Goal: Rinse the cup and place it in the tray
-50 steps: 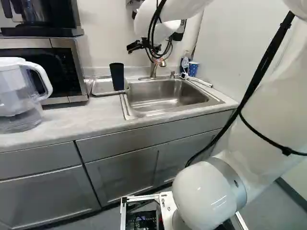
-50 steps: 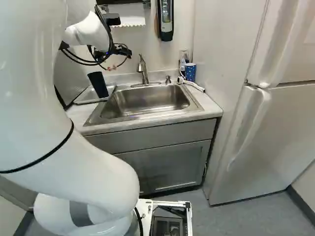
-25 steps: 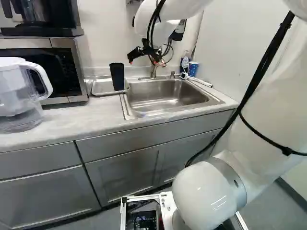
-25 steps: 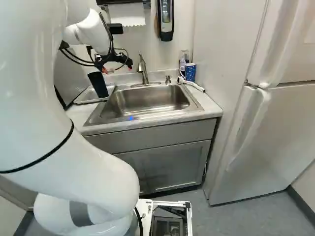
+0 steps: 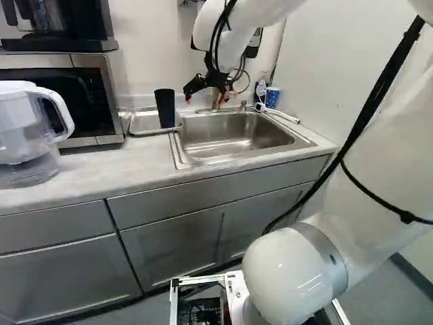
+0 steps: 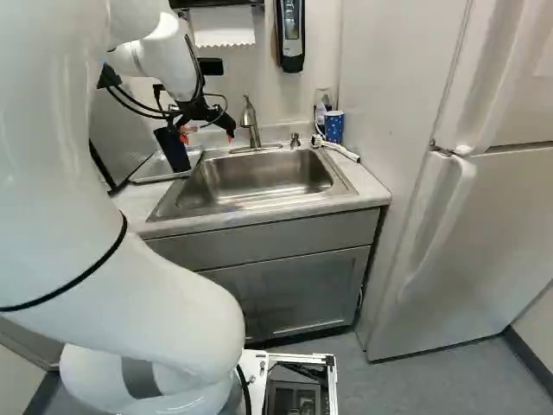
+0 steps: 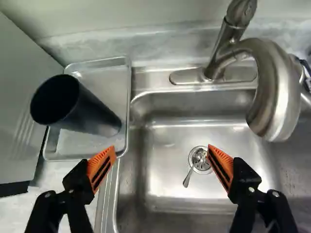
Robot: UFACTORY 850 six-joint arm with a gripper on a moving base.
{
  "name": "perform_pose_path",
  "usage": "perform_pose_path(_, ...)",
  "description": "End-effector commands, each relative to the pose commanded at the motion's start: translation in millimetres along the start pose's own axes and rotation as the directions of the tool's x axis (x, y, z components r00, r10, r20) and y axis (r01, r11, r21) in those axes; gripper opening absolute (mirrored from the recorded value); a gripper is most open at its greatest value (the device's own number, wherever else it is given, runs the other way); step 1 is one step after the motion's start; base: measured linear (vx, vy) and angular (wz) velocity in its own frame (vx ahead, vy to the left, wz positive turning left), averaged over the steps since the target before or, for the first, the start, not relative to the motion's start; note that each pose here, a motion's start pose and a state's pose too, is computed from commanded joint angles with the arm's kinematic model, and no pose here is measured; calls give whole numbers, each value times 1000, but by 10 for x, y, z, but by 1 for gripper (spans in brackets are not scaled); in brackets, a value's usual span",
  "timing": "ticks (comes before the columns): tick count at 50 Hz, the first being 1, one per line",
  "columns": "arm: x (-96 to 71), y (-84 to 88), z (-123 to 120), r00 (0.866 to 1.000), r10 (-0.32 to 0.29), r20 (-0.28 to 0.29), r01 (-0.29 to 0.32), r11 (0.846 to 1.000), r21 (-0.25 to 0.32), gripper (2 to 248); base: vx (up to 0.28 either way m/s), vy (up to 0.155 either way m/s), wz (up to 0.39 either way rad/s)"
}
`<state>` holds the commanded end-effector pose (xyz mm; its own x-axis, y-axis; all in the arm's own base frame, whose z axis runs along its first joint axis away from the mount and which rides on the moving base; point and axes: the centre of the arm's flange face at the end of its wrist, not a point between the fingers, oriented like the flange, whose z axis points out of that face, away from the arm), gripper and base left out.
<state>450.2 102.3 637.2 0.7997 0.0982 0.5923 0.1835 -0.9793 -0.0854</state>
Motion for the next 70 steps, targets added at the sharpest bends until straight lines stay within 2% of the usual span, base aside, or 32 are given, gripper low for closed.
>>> perform_pose_path(13,-175,188,-73,992,62,113,-62,998,-11,247,0,0,0)
perform_pose_path(29,-338,427,-155,962,145,230,-143,989,-28,247,0,0,0)
perform_pose_path(40,-370,610,-197,958,185,221,-178,983,-53,247,0,0,0)
perform_pose_path(70,-371,615,-198,957,186,221,-178,982,-54,247,0,0,0)
